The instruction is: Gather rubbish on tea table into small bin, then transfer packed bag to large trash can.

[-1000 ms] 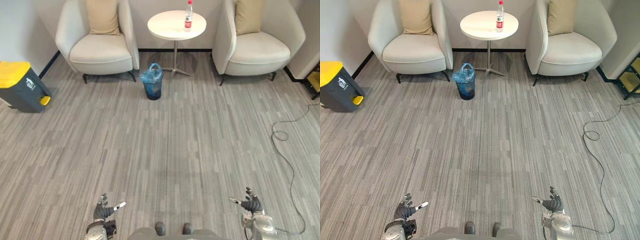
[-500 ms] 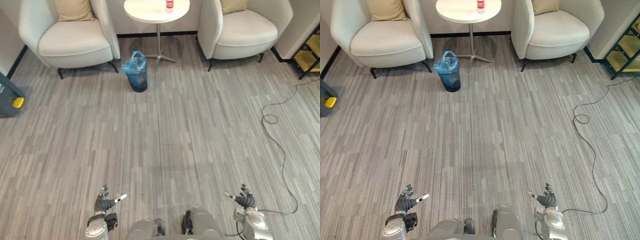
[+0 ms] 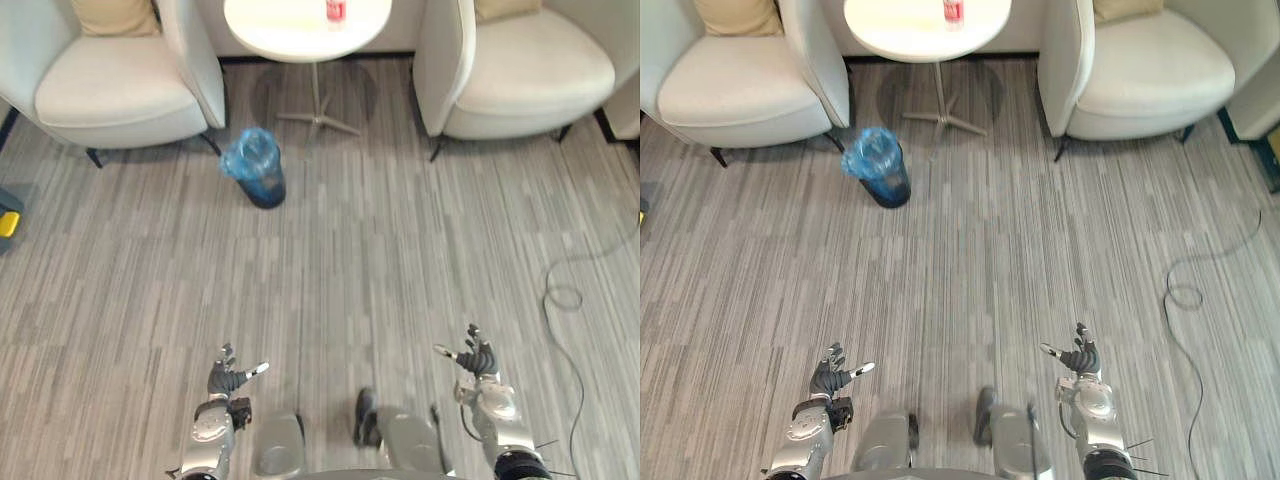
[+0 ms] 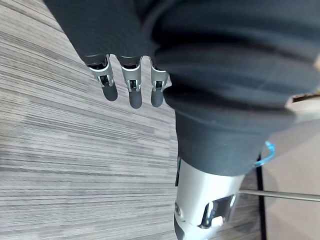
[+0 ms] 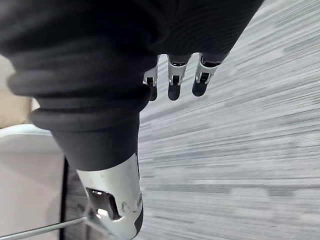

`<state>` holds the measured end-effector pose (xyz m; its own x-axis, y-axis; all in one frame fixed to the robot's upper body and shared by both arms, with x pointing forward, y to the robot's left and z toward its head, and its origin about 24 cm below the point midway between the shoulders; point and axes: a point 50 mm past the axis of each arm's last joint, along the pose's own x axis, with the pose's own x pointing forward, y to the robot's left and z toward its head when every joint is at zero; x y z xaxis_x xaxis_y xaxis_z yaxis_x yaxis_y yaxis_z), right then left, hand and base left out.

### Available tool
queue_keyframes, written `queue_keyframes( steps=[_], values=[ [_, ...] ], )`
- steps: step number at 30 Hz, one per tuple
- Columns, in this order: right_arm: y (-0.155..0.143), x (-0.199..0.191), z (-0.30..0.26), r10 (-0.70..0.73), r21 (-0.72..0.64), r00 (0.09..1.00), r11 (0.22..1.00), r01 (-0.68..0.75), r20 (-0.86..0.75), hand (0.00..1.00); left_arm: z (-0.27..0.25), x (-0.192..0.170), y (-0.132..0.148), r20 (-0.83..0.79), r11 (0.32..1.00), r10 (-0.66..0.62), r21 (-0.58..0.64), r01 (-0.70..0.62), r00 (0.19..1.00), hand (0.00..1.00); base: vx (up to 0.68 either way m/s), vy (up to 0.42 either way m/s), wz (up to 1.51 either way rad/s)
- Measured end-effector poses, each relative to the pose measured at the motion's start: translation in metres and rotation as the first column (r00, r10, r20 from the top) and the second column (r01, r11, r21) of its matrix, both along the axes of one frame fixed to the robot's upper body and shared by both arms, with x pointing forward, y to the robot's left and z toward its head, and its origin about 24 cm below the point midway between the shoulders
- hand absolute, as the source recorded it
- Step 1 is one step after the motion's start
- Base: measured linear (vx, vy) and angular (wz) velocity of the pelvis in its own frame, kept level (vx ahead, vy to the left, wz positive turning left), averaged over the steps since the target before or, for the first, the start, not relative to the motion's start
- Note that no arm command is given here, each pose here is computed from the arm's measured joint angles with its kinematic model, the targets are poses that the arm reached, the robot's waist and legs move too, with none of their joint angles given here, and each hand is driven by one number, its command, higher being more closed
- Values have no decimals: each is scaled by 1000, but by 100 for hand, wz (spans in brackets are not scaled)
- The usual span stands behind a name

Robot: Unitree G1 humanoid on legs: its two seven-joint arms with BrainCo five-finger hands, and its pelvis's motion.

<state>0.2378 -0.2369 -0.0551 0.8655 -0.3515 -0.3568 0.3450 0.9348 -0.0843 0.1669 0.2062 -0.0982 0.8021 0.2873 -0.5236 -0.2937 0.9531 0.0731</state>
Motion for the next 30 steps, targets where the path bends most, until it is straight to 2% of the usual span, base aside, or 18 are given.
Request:
queue_keyframes(
  steps=[4, 7, 10, 14, 18, 22, 25, 27, 30],
  values=[
    [1, -15, -17, -25, 13, 996, 1000, 26, -81, 0, -13, -28, 1, -85, 1000, 16, -4, -16, 996, 0, 739, 155, -68],
    [7, -37, -34, -45, 44, 986, 998, 52, -160, 0, -8, -14, -1, -64, 1000, -27, 9, 27, 998, 0, 782, 154, 32],
    [14, -43, -38, -33, 60, 985, 997, 44, -172, 0, -4, -5, -3, -37, 999, -41, 11, 41, 998, 0, 719, 94, 4],
    [8, -47, -39, -39, 42, 983, 998, 47, -180, 0, 5, 16, -5, 18, 998, -57, 14, 57, 998, 0, 531, -18, 26],
    [6, -63, -53, -53, 45, 963, 997, 67, -266, 0, 0, 11, 4, -24, 998, -45, 32, 46, 999, 0, 569, -169, 75],
    [9, -46, -37, -38, 42, 984, 998, 46, -176, 0, -2, 6, -2, -21, 1000, -5, -5, 5, 1000, 0, 585, -250, 27],
    [12, -35, -25, -36, 41, 994, 998, 40, -102, 0, 3, 12, -10, 15, 999, -38, -10, 38, 999, 0, 502, -131, 3],
    [7, -28, -16, -46, 24, 998, 999, 47, -45, 0, 10, 16, -11, 55, 999, -43, -7, 43, 998, 0, 371, -35, 9],
    [-3, -29, -13, -68, -13, 997, 998, 67, -45, 0, 8, 13, -13, 46, 999, -44, -12, 45, 998, 0, 373, 100, 5]
  ],
)
